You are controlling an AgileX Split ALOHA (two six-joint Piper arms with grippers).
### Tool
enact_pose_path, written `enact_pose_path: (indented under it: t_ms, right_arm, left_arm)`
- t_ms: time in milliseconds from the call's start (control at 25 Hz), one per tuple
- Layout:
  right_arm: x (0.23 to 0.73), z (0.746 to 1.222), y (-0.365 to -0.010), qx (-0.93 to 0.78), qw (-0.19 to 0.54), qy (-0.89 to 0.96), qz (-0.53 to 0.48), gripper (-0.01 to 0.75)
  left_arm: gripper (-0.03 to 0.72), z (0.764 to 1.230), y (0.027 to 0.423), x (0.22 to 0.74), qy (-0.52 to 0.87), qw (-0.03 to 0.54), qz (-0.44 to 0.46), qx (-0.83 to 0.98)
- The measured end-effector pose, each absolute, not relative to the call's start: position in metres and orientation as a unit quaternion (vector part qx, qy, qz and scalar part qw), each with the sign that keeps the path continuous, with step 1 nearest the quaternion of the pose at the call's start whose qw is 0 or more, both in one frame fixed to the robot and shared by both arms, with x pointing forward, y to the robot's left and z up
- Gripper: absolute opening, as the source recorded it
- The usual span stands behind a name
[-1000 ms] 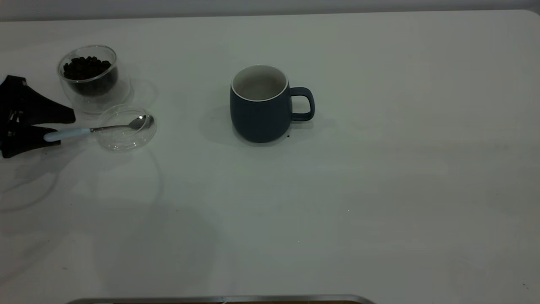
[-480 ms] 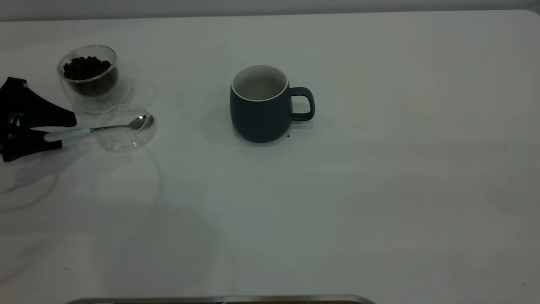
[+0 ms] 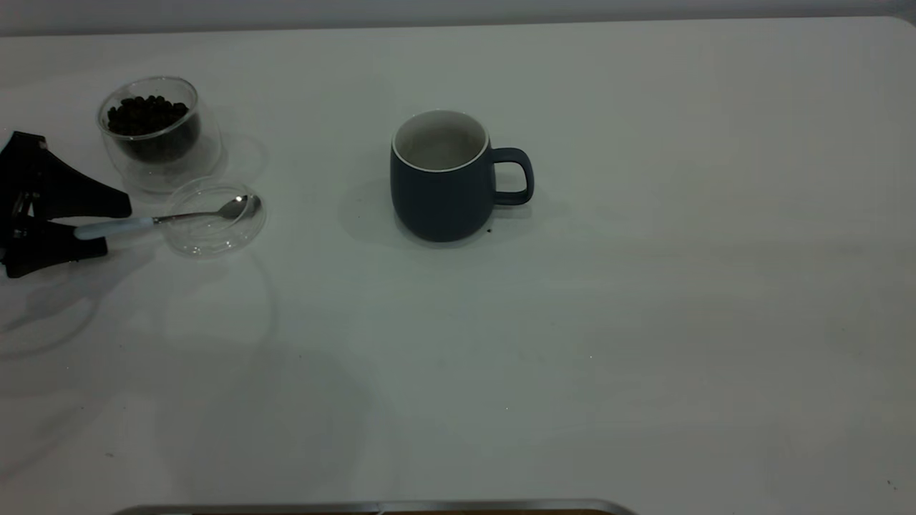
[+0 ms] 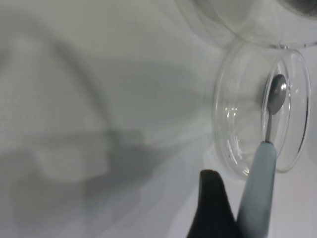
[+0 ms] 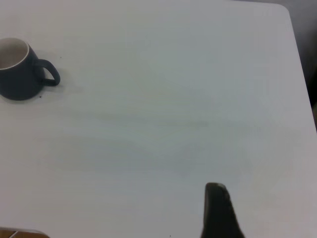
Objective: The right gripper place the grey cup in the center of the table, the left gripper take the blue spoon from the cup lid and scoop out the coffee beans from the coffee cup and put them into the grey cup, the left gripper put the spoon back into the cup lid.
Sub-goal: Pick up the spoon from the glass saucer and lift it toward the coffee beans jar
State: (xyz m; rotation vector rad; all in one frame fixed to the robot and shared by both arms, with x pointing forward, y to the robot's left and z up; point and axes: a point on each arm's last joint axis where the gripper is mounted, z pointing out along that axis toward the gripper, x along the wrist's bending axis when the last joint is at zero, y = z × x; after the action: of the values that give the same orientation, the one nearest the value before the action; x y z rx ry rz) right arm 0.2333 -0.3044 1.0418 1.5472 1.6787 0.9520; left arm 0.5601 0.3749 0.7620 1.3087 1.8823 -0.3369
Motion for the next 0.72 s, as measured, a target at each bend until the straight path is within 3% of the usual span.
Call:
enact_pose_path:
  t_ms: [200,560,720]
  right_arm:
    - [0.2333,1.0418,-0.3044,0.591,0.328,0.641,0.364,0.503]
    - [0.2333,1.0418,-0.3045,0.591,0.328,0.641,0.363,0.503]
    - [0.2333,1.0418,-0.3045,0.591,0.328,0.641,0.363,0.503]
  left_arm:
    - [0.547,0.7620,0.3748,0.5600,0.745,0.400,-0.135,0.517]
    - [0.280,0.7620,0.3748,0.5600,0.745,0.400,-0.135,0.517]
    - [0.200,0.7634,0.3736,0.5602,0.741,0.408,-0.140,0.515]
